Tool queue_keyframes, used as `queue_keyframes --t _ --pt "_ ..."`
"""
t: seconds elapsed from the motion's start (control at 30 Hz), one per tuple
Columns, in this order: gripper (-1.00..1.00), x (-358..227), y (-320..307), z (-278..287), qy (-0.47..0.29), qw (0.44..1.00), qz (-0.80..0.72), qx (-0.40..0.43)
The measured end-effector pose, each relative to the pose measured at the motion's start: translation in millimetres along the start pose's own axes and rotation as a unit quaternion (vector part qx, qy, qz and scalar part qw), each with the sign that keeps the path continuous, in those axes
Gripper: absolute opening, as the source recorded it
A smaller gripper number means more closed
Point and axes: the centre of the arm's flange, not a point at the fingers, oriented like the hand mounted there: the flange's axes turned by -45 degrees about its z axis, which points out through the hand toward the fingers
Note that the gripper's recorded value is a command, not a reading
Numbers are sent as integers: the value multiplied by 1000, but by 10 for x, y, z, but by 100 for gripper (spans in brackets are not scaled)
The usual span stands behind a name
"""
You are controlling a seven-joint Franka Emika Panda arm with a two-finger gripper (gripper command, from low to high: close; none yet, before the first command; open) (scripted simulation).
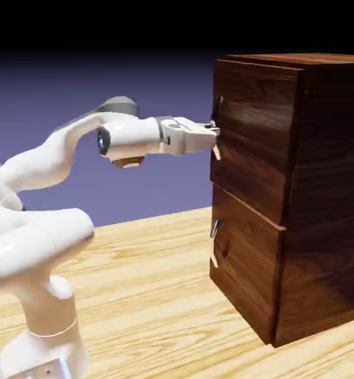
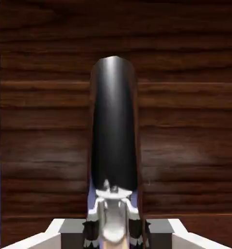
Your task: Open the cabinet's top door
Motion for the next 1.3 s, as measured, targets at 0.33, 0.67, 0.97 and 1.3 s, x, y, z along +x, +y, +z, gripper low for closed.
queue_keyframes --t 0.33,0.67,0.97,1.3 --pt "-100 0 531 -677 0 989 0 147" --pt "-100 0 1002 -1040 0 969 0 247" --pt "-100 0 1514 -1291 0 940 0 340" --pt "-100 0 2114 -1447 0 899 0 438"
